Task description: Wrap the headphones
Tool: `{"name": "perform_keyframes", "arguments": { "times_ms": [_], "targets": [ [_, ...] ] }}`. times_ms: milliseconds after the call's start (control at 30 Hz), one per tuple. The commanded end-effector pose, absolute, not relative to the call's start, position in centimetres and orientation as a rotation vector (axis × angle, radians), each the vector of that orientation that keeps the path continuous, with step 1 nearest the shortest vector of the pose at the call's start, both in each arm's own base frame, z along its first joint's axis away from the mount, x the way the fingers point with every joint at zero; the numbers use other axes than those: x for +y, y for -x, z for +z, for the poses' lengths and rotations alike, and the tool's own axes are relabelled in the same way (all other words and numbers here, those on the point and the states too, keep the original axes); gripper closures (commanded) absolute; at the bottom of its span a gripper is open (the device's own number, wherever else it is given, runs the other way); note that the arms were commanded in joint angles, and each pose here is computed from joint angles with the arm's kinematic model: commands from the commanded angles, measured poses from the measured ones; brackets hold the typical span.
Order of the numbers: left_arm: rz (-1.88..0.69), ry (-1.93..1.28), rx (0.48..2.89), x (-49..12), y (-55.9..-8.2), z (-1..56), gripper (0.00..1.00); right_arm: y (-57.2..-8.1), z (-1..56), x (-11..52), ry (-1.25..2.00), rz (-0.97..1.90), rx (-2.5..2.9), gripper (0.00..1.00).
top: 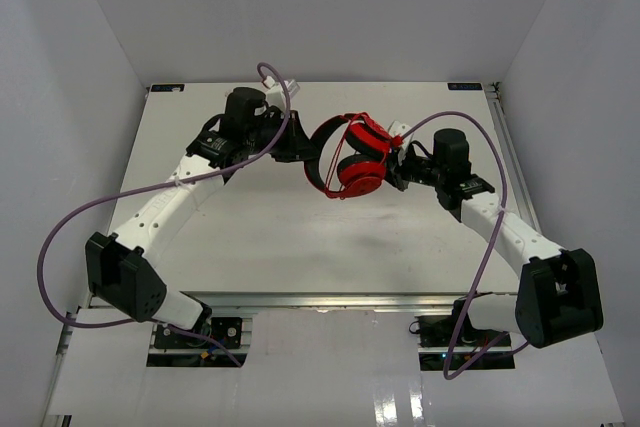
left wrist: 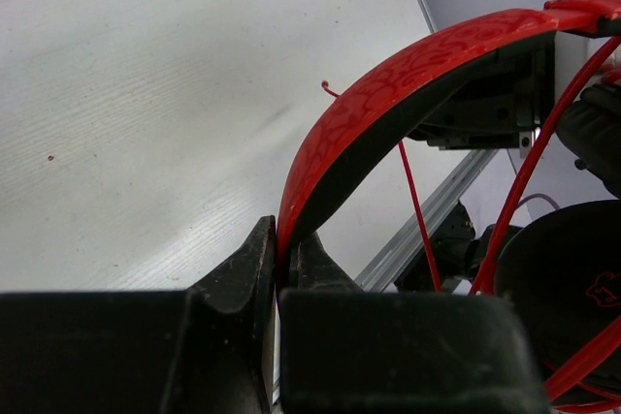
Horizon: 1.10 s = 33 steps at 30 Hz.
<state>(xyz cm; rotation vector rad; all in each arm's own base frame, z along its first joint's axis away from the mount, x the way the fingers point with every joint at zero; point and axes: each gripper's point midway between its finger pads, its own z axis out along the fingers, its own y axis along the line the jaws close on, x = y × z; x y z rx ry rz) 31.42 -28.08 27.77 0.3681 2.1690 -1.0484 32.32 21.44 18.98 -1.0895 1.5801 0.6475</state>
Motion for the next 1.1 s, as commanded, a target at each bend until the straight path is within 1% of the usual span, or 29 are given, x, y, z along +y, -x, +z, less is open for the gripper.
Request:
{"name": "perform_keyframes", "arguments": {
  "times_ms": [0, 200, 333, 500, 633, 833, 1067],
  "targets": [
    [-1.232, -0.536, 2.008, -28.8, -27.1, 33.5, 1.0, -35.5, 19.3, 19.6, 0.988, 0.48, 1.583, 0.88],
    [-1.265, -0.593, 2.007, -28.8, -25.8, 33.0, 1.0, -36.6, 19.4, 19.5, 0.949, 0.458, 1.576, 0.85],
    [-1.25, -0.643, 2.008, -28.5, -25.3, 32.2, 1.0, -36.4, 19.9, 19.7, 0.937, 0.483, 1.55, 0.85],
    [-1.235, -0.674, 2.036, -28.2, -24.9, 30.4, 1.0, -35.4, 20.6, 20.3, 0.962, 0.545, 1.512, 0.9],
    [-1.203, -0.712, 2.053, -28.2, -25.2, 28.6, 1.0, -34.7, 20.4, 20.3, 0.978, 0.566, 1.501, 0.91],
    [-1.034, -0.771, 2.128, -27.9, -27.7, 23.9, 1.0, -34.6, 20.3, 19.9, 1.061, 0.501, 1.458, 0.92],
    [-0.767, -0.907, 2.17, -28.6, -32.2, 18.9, 1.0, -35.4, 19.8, 19.2, 1.284, 0.382, 1.466, 0.92]
  ]
}}
